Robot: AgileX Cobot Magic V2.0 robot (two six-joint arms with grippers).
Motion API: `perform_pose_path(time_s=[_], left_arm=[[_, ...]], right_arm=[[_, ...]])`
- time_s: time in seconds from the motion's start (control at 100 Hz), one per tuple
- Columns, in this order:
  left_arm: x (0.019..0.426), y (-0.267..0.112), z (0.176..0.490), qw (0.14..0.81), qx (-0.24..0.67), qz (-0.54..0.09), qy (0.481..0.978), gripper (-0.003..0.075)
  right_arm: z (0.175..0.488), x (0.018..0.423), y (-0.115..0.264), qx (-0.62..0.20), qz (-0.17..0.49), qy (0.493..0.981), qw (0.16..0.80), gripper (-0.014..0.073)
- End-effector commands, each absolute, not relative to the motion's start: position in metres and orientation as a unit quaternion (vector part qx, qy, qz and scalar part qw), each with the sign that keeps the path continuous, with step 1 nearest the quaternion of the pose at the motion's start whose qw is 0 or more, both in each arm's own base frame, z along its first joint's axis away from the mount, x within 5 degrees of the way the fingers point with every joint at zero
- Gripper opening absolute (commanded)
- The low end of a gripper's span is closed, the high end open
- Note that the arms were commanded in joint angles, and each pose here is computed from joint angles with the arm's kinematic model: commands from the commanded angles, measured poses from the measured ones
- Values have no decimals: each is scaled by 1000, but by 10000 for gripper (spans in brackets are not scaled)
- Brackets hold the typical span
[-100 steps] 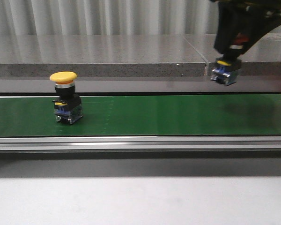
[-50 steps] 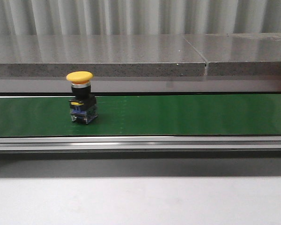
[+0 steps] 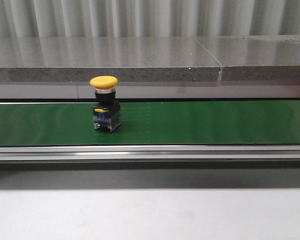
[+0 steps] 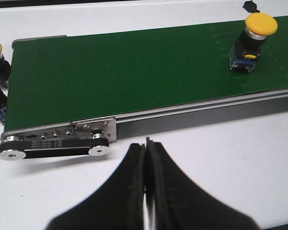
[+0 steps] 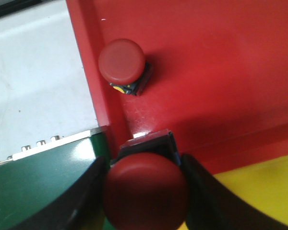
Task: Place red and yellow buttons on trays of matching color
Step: 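Carry the red button with the right gripper onto the red tray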
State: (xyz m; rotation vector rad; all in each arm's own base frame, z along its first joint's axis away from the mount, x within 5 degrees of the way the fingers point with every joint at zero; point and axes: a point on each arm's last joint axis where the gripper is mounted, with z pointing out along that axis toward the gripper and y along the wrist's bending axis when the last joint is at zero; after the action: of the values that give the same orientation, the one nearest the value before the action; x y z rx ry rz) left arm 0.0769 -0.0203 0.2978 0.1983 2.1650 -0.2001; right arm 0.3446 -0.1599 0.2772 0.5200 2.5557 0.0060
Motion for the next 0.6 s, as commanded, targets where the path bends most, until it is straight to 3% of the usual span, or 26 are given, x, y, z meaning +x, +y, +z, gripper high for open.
perform_pose_path(time_s=[0.0,0.36,0.59], left_arm=[[80,-22,310,496,76,-93,860,-20],[80,-22,310,496,76,-93,860,-20],[80,-22,310,496,76,-93,860,-20]], right_arm=[[296,349,-164,197,-10,929,315,25],[260,371,-173,220,7,923,315,48],[247,374,-174,225,17,927,298,251]])
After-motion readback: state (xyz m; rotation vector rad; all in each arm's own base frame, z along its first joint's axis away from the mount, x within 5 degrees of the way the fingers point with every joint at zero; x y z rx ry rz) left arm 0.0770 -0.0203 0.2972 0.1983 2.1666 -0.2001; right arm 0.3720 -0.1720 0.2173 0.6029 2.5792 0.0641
